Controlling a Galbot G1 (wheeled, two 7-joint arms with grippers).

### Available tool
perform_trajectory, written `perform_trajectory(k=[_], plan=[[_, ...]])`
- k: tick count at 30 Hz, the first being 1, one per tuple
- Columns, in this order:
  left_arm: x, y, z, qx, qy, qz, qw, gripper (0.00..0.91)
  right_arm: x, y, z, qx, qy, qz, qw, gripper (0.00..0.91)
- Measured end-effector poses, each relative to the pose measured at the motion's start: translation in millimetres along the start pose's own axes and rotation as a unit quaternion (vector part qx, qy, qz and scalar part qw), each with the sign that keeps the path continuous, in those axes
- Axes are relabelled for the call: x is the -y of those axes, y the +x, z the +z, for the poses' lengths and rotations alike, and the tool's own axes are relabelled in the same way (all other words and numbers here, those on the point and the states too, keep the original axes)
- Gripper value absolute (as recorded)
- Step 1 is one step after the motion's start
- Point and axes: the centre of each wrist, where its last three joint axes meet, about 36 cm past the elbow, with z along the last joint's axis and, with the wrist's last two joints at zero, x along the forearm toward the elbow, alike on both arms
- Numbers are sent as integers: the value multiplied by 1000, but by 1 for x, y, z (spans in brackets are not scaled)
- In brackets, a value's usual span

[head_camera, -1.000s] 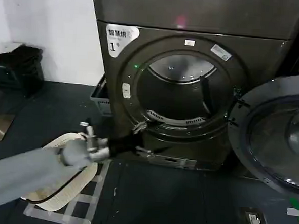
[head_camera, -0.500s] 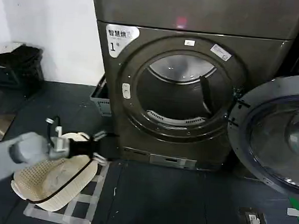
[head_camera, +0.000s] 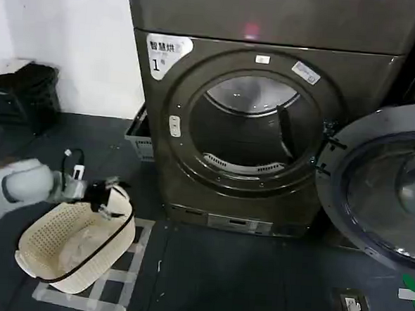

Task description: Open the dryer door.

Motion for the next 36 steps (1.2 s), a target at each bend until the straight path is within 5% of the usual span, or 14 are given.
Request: perform_trajectory(k=[18, 36], plan=[[3, -4, 30, -28, -73, 69, 995, 907, -1, 2, 4, -4, -1, 0, 1000, 907], [4, -8, 19, -2, -91, 91, 992, 907, 1, 8, 2, 3, -1, 8, 1000, 907]])
